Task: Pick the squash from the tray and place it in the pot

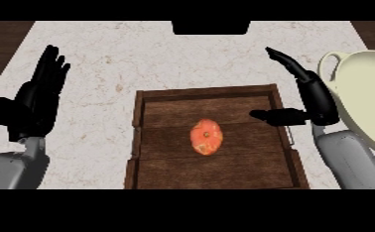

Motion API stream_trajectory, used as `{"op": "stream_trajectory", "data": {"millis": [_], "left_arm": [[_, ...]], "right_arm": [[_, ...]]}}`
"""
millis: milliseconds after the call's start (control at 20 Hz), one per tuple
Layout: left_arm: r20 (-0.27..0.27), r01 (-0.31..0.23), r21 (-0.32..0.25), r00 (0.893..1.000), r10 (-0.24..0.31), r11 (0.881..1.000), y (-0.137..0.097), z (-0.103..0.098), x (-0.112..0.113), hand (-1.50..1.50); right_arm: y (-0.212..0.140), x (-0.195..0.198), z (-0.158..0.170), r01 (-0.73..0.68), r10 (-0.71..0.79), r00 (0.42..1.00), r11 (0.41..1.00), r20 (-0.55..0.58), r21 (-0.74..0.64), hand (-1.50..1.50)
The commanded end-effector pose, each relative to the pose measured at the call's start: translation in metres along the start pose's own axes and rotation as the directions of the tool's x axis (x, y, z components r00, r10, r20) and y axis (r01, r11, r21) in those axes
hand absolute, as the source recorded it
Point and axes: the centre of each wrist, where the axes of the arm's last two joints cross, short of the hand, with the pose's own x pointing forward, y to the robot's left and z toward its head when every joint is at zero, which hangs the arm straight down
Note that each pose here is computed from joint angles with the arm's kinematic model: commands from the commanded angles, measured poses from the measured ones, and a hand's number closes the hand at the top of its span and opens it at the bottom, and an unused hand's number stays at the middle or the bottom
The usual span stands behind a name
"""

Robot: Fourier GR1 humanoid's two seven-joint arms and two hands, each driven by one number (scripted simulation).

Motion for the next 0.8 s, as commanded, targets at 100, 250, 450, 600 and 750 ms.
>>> {"op": "stream_trajectory", "data": {"millis": [100,250,450,600,750], "left_arm": [[-0.018,-0.008,0.005,1.000,0.008,1.000,-0.002,-0.006,0.008,0.00],[0.000,-0.011,-0.012,1.000,0.011,1.000,-0.003,-0.005,0.004,0.00],[-0.002,0.002,0.003,1.000,-0.002,1.000,0.008,0.002,-0.001,0.00],[0.010,-0.005,-0.004,1.000,0.005,1.000,0.001,0.004,0.007,0.00],[-0.017,-0.007,-0.016,1.000,0.007,1.000,-0.016,-0.007,0.009,0.00]], "right_arm": [[-0.001,0.045,-0.004,-0.089,0.112,0.991,0.960,-0.074,0.266,-1.50],[-0.002,0.064,-0.036,-0.177,0.248,0.962,0.885,-0.114,0.430,-1.50],[0.010,0.100,-0.044,-0.263,0.399,0.909,0.770,-0.118,0.581,-1.50],[0.047,0.094,-0.030,-0.261,0.462,0.878,0.684,-0.127,0.681,-1.50],[0.063,0.129,-0.045,-0.265,0.500,0.857,0.635,-0.125,0.726,-1.50]]}}
